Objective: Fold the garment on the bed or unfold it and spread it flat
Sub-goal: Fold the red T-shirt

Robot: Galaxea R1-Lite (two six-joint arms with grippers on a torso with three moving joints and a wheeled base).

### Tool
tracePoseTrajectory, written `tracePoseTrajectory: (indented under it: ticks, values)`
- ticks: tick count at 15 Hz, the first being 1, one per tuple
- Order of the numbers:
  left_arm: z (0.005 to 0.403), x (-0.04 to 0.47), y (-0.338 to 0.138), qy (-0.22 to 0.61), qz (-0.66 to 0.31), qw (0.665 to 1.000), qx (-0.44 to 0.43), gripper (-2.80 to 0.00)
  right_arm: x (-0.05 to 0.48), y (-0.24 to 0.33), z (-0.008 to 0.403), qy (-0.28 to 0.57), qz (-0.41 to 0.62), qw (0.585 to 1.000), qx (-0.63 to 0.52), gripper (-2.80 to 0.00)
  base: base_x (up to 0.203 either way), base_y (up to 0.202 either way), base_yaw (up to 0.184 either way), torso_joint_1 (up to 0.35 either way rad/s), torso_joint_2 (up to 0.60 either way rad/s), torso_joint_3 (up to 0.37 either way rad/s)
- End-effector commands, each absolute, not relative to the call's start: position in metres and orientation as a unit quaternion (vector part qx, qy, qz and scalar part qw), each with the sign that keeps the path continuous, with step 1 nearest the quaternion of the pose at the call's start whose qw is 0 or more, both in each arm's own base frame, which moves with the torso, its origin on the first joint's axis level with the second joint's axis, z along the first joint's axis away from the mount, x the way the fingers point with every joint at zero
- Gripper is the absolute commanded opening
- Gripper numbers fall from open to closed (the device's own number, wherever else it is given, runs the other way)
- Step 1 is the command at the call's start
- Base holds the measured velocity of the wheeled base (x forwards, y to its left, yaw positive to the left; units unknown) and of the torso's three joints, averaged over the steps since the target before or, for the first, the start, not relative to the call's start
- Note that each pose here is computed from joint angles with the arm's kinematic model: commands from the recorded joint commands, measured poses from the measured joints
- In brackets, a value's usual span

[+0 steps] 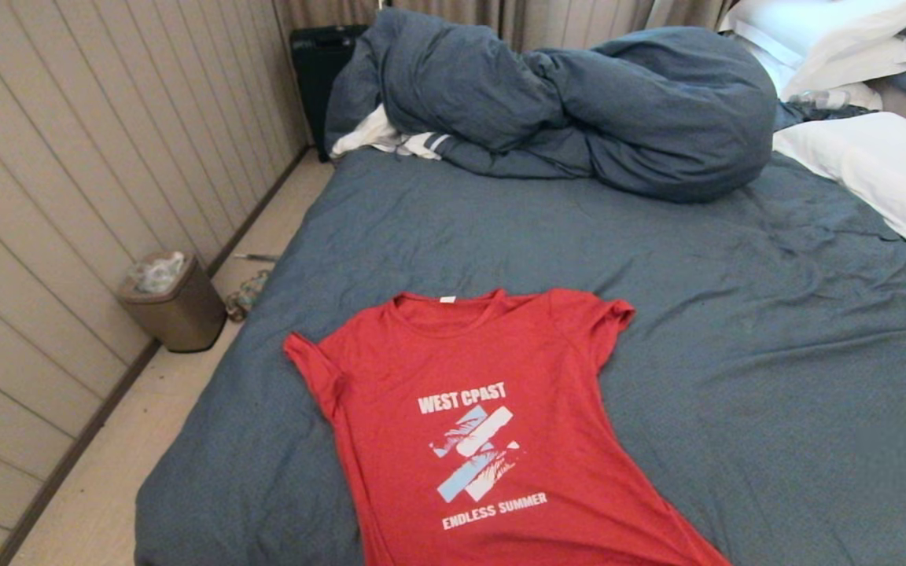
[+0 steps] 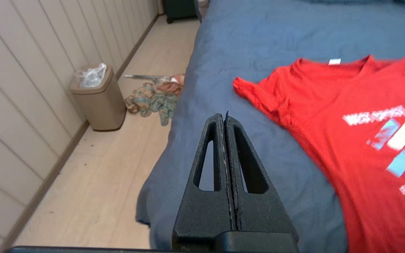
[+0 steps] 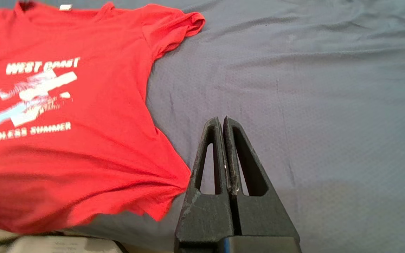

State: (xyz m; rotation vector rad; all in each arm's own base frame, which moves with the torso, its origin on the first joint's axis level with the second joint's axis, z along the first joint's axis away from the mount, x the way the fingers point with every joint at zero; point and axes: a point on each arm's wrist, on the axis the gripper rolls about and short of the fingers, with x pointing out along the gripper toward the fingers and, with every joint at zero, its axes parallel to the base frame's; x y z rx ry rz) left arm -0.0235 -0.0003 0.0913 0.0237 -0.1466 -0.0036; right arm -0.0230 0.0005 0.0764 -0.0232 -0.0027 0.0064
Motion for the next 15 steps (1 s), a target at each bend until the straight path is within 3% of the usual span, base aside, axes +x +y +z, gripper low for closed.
tracePoseTrajectory:
  ticks: [1,15]
  values:
    - [0.08,-0.02,0.0,-0.054,-0.002,0.998,0.009,-2.8,-0.022,0.0,0.075,0.003,0.003,1.0,-0.009,-2.8,0.0,0.0,0.0,0.0,0.0,0.0]
    - [0.088,-0.021,0.0,-0.054,0.001,0.998,-0.036,-2.8,-0.025,0.001,0.087,0.005,0.006,1.0,-0.012,-2.8,0.0,0.0,0.0,0.0,0.0,0.0]
